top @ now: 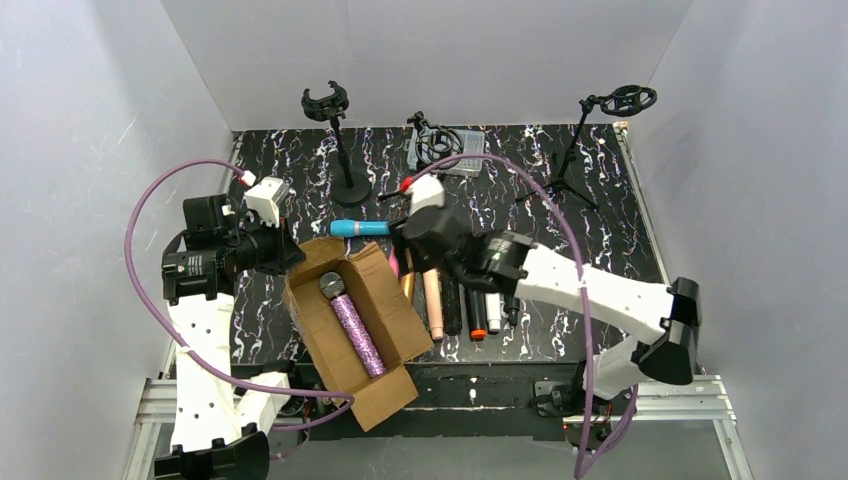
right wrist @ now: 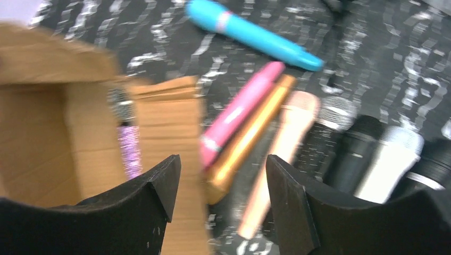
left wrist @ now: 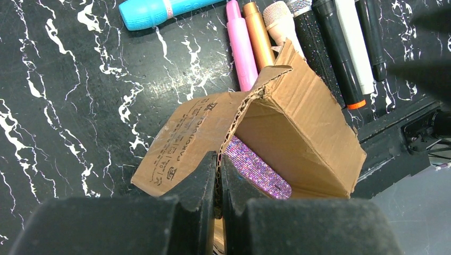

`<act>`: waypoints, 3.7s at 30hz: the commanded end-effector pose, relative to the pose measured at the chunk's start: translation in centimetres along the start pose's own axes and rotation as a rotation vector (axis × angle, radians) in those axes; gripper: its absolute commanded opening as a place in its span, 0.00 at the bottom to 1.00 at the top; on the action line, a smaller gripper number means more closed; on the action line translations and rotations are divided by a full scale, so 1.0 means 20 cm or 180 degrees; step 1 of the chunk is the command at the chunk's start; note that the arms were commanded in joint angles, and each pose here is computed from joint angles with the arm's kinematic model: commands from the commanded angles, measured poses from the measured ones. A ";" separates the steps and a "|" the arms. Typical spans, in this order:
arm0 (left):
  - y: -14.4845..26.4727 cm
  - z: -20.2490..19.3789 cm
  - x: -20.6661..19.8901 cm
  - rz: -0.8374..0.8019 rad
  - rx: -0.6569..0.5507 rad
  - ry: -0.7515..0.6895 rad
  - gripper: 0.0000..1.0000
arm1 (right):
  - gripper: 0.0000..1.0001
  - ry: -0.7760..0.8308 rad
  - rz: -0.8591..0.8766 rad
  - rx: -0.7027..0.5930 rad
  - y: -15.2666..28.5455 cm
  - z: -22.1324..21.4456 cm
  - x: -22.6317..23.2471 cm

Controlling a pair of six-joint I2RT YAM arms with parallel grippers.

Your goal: Attach the microphones to the stand

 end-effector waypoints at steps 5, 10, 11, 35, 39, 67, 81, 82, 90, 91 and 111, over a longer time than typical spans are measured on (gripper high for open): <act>0.08 0.07 -0.05 0.0020 -0.0205 -0.0030 0.00 | 0.61 0.0406 0.0491 -0.0205 0.11 -0.13 0.65; 0.09 0.04 -0.06 0.0013 -0.0192 -0.0074 0.00 | 0.60 0.0608 0.0595 -0.0093 0.06 -0.31 0.81; 0.09 0.04 -0.07 0.0009 -0.0198 -0.0084 0.00 | 0.60 0.0628 0.0605 -0.0036 0.03 -0.36 0.82; 0.04 0.02 -0.07 -0.0119 -0.0151 -0.0053 0.00 | 0.73 0.1023 0.0188 0.0537 -0.51 -0.87 0.69; 0.02 0.01 -0.07 -0.0168 -0.0141 -0.0045 0.00 | 0.73 0.1088 0.0151 0.0704 -0.56 -0.98 0.66; -0.07 0.00 0.14 0.0320 -0.0120 -0.0443 0.00 | 0.01 0.0533 0.0980 -0.0090 -0.04 -0.06 0.73; -0.15 0.23 0.50 0.1009 -0.0203 -0.1219 0.00 | 0.01 -0.0188 -0.0808 -0.0346 0.02 0.23 -0.60; -0.16 0.26 0.51 0.1008 -0.0279 -0.1334 0.00 | 0.01 -0.0277 -0.0980 -0.0324 0.02 0.20 -0.71; -0.27 0.52 0.62 0.0978 -0.0652 -0.2093 0.00 | 0.01 -0.0804 -0.1830 -0.0053 0.01 -0.05 -1.28; -0.29 0.55 0.64 0.0995 -0.0676 -0.2145 0.00 | 0.01 -0.0821 -0.1875 0.0021 -0.01 -0.09 -1.31; -0.17 0.11 0.67 0.1393 0.0731 -0.0047 0.98 | 0.01 -0.0960 -0.2006 0.0428 -0.11 -0.46 -1.44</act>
Point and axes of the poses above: each gripper's point midway between its finger pads, its own y axis back along the fingers, its own x axis along the line the jaws close on, z = x × y, the point moved 1 cm from there along y, back along the fingers, and after that the axes turned 9 degrees about -y, right-handed, at the moved point
